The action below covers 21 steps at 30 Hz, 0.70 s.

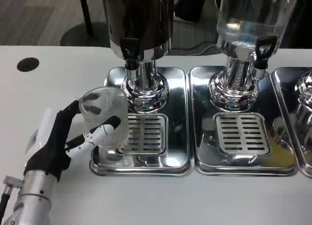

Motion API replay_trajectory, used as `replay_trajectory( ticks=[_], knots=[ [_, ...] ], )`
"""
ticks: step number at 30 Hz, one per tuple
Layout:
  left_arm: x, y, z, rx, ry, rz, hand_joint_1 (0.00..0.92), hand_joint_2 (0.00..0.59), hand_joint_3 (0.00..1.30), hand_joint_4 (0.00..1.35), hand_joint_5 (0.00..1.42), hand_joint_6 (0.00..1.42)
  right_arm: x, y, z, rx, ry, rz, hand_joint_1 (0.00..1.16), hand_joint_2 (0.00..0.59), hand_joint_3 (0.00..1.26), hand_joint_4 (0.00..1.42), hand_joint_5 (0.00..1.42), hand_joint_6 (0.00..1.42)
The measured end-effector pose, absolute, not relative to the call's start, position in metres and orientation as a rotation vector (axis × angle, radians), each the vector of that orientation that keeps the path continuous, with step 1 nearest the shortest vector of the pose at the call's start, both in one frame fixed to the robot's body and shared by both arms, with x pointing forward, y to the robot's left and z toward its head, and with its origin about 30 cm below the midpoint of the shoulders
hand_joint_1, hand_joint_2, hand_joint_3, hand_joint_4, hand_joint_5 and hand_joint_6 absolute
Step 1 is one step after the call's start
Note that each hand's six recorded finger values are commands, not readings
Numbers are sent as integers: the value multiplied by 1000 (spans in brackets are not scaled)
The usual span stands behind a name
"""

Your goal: Grasp the cup under the faucet to collect the drink, then remove the cup.

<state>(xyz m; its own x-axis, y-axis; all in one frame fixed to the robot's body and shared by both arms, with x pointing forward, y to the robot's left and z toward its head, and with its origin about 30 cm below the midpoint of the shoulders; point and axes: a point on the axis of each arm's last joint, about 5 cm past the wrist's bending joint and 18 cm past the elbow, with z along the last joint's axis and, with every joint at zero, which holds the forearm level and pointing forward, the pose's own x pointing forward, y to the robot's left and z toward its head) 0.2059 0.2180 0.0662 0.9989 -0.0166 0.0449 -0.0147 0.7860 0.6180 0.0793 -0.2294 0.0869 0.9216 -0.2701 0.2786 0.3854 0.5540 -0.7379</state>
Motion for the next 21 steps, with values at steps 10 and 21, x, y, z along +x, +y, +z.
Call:
replay_trajectory(
  ticks=[10, 21],
  knots=[
    [206, 217, 66, 671, -49, -8, 330, 267, 423, 407, 200, 94, 79, -229, 87, -903, -142, -387, 466, 553, 135, 84, 26, 0],
    [206, 207, 63, 692, -57, -65, 330, 267, 425, 416, 200, 94, 79, -230, 87, -902, -142, -390, 466, 553, 134, 84, 26, 0]
  ],
)
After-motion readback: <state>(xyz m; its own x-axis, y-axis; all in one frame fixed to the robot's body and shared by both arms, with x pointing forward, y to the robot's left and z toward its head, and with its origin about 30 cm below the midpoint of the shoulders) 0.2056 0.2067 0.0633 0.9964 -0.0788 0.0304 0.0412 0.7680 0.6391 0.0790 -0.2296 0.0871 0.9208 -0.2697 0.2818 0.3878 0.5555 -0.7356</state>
